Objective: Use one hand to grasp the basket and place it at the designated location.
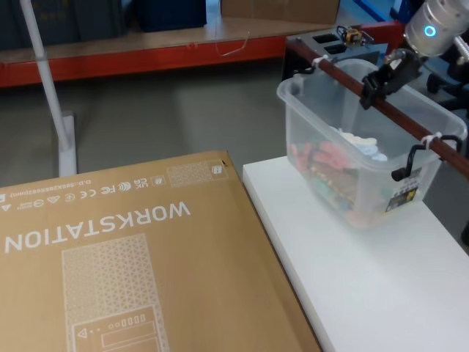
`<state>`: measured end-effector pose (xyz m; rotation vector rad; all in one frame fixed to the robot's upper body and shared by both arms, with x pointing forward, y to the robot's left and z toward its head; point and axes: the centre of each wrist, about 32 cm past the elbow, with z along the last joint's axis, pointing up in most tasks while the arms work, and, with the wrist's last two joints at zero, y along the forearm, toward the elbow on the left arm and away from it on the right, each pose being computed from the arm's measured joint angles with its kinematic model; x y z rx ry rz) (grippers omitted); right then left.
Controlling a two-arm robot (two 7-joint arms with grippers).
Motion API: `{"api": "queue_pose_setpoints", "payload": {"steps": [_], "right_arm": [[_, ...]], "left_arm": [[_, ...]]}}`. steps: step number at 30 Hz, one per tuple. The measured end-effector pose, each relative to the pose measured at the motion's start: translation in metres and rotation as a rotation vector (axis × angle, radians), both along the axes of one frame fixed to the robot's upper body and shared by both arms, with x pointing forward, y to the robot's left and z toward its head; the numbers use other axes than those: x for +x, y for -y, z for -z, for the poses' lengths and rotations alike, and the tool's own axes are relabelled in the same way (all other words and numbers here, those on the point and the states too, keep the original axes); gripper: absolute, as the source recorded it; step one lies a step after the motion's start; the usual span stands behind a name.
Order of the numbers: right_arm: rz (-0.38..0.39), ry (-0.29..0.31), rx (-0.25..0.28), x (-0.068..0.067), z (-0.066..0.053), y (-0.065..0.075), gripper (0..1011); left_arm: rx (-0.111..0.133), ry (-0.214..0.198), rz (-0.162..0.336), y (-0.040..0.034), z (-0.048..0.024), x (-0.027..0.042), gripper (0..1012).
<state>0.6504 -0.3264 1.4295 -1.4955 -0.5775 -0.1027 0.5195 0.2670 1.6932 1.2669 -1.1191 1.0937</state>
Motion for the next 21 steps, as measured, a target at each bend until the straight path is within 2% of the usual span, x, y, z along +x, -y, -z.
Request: {"api": "queue_pose_setpoints", "payload": {"steps": [3,6,9,16,21], "right_arm": [[0.053,-0.010,0.005,-0.001,0.004,0.008,240],[0.071,-0.013,0.007,-0.002,0.005,0.011,241],[0.123,-0.025,0.011,-0.003,0.011,0.019,241],[0.188,-0.043,0.019,-0.005,0.021,0.031,241],[0.205,-0.054,0.025,-0.006,0.027,0.037,241]], "left_arm": [[0.000,0.000,0.000,-0.0002,0.0000,0.0000,0],[0.001,0.000,0.000,0.0002,0.0000,0.0000,0],[-0.001,0.000,0.000,-0.0002,0.0000,0.0000,0],[0.000,0.000,0.000,0.0001,0.0000,0.0000,0],[0.000,0.000,0.000,-0.0001,0.0000,0.0000,0]]}}
